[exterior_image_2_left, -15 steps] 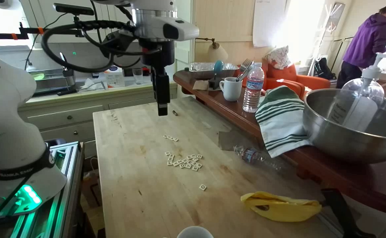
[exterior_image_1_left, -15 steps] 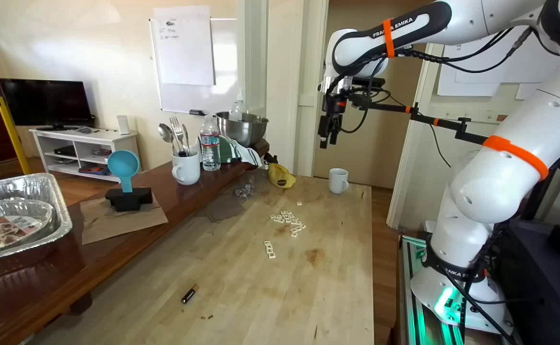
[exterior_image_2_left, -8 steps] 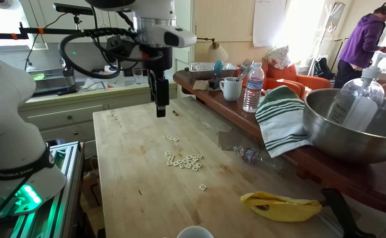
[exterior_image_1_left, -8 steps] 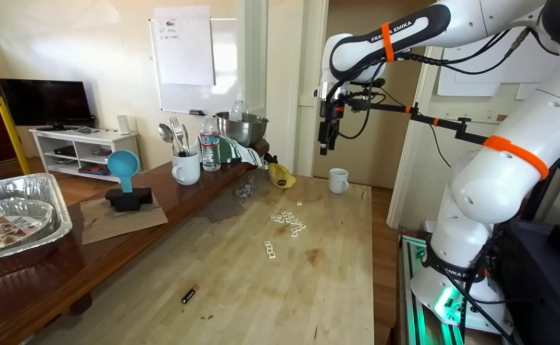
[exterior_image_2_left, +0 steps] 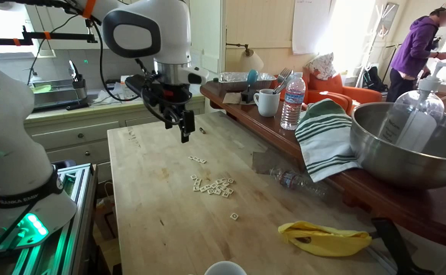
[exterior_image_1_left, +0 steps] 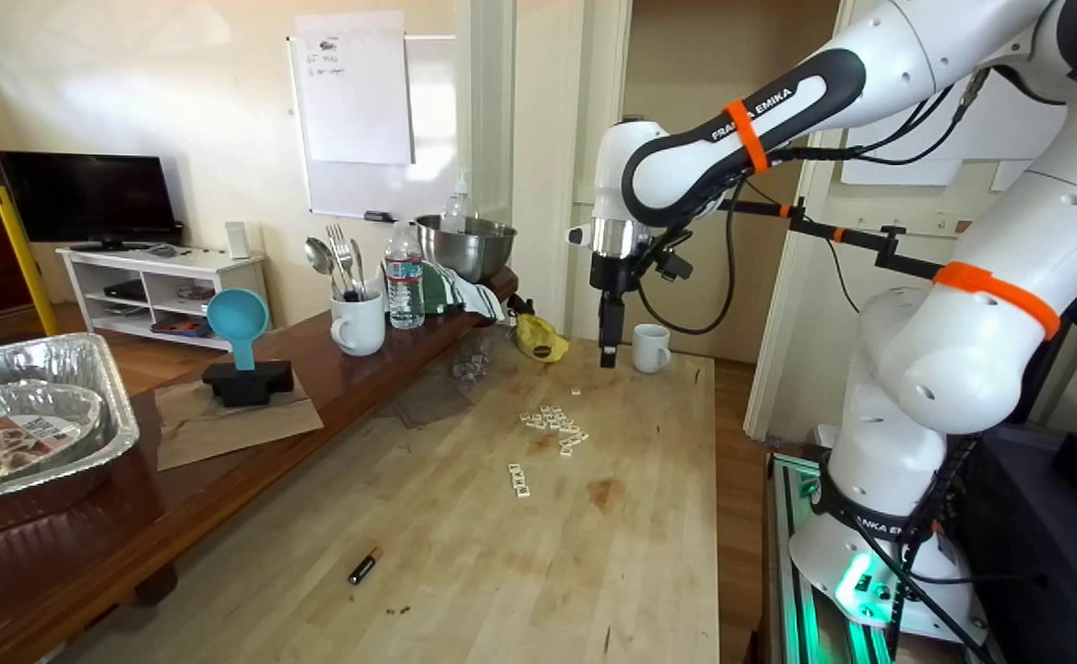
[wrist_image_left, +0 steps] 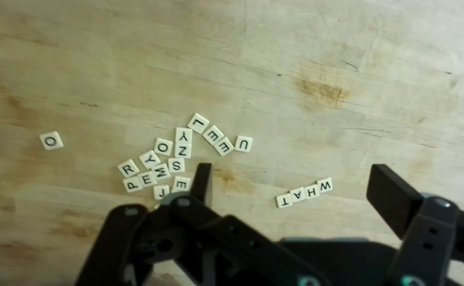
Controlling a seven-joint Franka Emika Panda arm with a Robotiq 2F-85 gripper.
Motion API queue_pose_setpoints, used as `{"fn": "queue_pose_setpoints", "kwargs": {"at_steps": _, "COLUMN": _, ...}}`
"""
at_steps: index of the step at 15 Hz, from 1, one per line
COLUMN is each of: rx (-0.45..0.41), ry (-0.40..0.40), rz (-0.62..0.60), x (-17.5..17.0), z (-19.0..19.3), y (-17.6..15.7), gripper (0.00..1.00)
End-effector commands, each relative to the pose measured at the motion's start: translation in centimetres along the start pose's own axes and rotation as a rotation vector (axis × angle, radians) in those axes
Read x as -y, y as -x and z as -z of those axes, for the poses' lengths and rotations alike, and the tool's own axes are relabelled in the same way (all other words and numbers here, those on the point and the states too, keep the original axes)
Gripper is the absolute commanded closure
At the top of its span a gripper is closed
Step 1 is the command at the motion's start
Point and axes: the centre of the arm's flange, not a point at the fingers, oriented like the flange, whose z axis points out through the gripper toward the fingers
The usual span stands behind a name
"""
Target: Move the block furthest to the left to the right
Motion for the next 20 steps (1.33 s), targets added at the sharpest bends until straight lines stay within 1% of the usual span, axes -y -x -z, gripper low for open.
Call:
{"fn": "queue_pose_setpoints", "kwargs": {"at_steps": 1, "rx": -0.075, "ry": -0.030, "rz": 0.144, "x": 2.3, "z": -3.7, "y": -0.7, "gripper": 0.00}}
{"fn": "queue_pose_setpoints", "kwargs": {"at_steps": 4, "rx": -0.089, "ry": -0.027, "rz": 0.245, "x": 4.5, "z": -5.9, "y": -1.2, "gripper": 0.00}}
{"fn": "queue_pose_setpoints", "kwargs": {"at_steps": 6, "rx": -0.081, "ry": -0.019, "rz": 0.302, "x": 5.8, "z": -7.2, "y": -1.6, "gripper": 0.00}}
{"fn": "queue_pose_setpoints", "kwargs": {"at_steps": 7, "rx": -0.070, "ry": -0.016, "rz": 0.308, "x": 6.1, "z": -7.3, "y": -2.0, "gripper": 0.00}}
{"fn": "queue_pose_setpoints", "kwargs": {"at_steps": 8, "rx": -0.071, "ry": -0.009, "rz": 0.272, "x": 5.4, "z": -5.6, "y": -1.6, "gripper": 0.00}}
{"fn": "queue_pose_setpoints", "kwargs": {"at_steps": 12, "rx": -0.051, "ry": -0.011, "rz": 0.296, "x": 6.1, "z": -6.5, "y": -2.0, "gripper": 0.00}}
{"fn": "queue_pose_setpoints", "kwargs": {"at_steps": 13, "rx": -0.052, "ry": -0.009, "rz": 0.256, "x": 5.3, "z": -6.5, "y": -1.5, "gripper": 0.00}}
{"fn": "queue_pose_setpoints", "kwargs": {"at_steps": 15, "rx": -0.073, "ry": -0.028, "rz": 0.241, "x": 5.3, "z": -7.5, "y": -1.6, "gripper": 0.00}}
{"fn": "queue_pose_setpoints", "kwargs": {"at_steps": 17, "rx": -0.098, "ry": -0.031, "rz": 0.237, "x": 5.8, "z": -8.5, "y": -2.3, "gripper": 0.00}}
{"fn": "queue_pose_setpoints", "kwargs": {"at_steps": 18, "rx": -0.115, "ry": -0.033, "rz": 0.231, "x": 6.0, "z": -9.1, "y": -2.9, "gripper": 0.25}}
{"fn": "queue_pose_setpoints", "kwargs": {"at_steps": 19, "rx": -0.131, "ry": -0.024, "rz": 0.227, "x": 6.2, "z": -9.5, "y": -3.4, "gripper": 0.28}}
{"fn": "queue_pose_setpoints", "kwargs": {"at_steps": 20, "rx": -0.128, "ry": -0.031, "rz": 0.223, "x": 6.4, "z": -10.2, "y": -4.0, "gripper": 0.34}}
